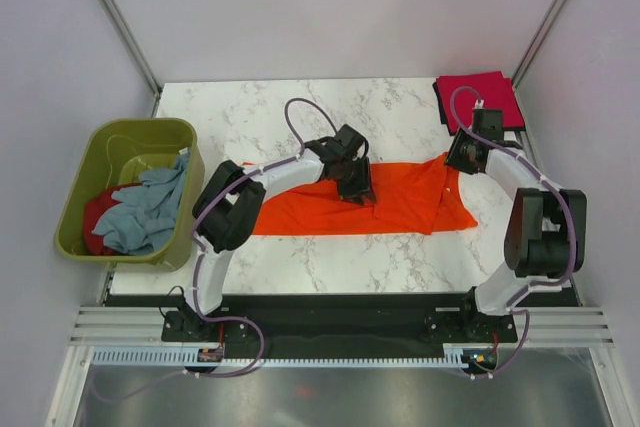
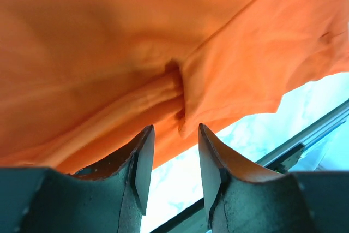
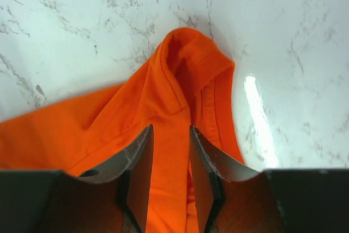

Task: Fold and stack the t-shirts
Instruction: Fold the tshirt

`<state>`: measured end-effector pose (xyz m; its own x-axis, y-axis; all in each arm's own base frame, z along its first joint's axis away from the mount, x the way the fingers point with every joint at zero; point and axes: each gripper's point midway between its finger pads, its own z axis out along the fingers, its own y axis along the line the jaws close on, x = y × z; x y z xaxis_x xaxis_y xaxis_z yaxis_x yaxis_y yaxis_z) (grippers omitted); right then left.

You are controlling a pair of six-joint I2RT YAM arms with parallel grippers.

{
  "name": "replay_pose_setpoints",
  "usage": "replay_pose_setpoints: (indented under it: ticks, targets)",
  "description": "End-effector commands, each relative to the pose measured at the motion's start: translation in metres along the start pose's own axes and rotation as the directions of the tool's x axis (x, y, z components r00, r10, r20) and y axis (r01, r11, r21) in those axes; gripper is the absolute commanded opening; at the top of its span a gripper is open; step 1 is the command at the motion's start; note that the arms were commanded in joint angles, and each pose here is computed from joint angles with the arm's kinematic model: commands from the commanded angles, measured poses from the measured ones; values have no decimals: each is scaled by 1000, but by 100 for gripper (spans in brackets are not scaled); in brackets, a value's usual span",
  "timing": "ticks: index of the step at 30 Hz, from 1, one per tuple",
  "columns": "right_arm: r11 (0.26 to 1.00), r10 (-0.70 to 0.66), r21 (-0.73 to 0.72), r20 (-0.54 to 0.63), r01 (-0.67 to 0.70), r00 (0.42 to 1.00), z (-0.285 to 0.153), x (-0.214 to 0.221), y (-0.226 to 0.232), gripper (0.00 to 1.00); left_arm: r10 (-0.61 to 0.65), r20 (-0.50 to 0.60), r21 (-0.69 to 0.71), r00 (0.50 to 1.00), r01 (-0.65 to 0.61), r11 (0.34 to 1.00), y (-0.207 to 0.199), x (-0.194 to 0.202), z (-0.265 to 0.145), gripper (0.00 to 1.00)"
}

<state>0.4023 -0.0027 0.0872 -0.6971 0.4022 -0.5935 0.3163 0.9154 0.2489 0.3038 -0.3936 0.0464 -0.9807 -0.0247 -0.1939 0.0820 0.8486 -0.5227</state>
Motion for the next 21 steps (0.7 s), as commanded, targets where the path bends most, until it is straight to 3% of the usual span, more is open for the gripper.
replay_pose_setpoints:
  ticks: [1,5,11,21]
  targets:
    - [989,-74,-126,22,76,997,15,-25,14,41,67,133,47,989,-74,996,-14,-52,-45,45]
    - [984,-72,-161,28,76,997,33,-45,12,36,43,166,33,985,-49,998,11,-87,-47,43]
    - [978,-74,-196,-18,69,997,59,-42,8,36,27,178,2,984,-27,1000,43,-118,-30,42]
    - [971,-6,-239,-23,0,1000,73,-36,-4,32,-8,143,-64,990,18,998,84,-121,-1,41]
